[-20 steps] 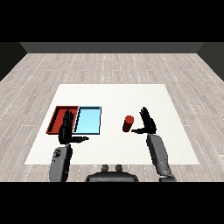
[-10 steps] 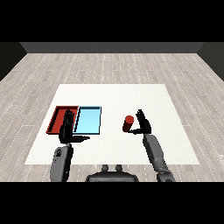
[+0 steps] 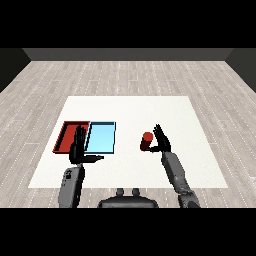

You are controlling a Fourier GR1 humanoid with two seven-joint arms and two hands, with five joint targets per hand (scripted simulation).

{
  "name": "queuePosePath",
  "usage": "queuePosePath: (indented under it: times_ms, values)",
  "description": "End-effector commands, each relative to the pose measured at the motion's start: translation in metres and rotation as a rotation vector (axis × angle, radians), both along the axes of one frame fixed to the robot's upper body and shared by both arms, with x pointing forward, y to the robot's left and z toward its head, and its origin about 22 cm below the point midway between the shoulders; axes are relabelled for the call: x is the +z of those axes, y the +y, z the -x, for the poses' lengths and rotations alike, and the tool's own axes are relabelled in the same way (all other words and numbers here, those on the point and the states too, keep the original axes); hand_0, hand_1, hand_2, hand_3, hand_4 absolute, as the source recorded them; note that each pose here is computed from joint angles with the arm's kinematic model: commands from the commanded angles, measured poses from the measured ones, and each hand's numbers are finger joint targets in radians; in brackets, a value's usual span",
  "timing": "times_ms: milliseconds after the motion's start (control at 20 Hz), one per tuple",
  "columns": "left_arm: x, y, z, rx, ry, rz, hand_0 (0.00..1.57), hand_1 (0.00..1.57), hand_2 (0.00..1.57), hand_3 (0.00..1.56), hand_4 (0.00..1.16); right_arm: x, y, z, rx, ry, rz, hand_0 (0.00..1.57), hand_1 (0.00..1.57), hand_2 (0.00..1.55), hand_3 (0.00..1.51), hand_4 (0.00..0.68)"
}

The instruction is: Pick the red can and put it in the red box

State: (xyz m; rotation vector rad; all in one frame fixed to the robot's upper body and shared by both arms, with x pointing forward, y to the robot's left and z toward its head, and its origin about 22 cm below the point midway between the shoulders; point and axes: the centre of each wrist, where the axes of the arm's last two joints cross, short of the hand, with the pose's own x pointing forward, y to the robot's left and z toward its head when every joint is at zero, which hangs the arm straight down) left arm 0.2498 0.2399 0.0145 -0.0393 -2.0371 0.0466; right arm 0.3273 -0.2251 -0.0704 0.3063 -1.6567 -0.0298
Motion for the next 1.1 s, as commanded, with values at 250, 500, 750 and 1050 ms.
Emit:
queuePosePath:
  times_ms: [250,500,750,1050]
  values:
    - [0.012,0.008,0.0014,0.013,-0.013,-0.015,0.00,0.00,0.00,0.00,0.00,-0.002,0.025,-0.019,0.025,0.018,-0.026,0.00,0.00,0.00,0.00,0.000]
    - [-0.008,0.020,0.0006,-0.011,-0.010,0.013,0.00,0.00,0.00,0.00,0.00,0.008,0.036,-0.020,0.054,0.010,-0.020,0.00,0.00,0.00,0.00,0.000]
    - [-0.015,0.006,0.0056,-0.008,-0.014,0.007,0.00,0.00,0.00,0.00,0.00,-0.007,0.042,-0.015,0.047,0.038,-0.028,0.00,0.00,0.00,0.00,0.000]
    - [-0.014,-0.006,0.0082,0.011,-0.030,-0.008,0.00,0.00,0.00,0.00,0.00,-0.016,0.052,-0.017,0.055,0.038,-0.007,0.00,0.00,0.00,0.00,0.000]
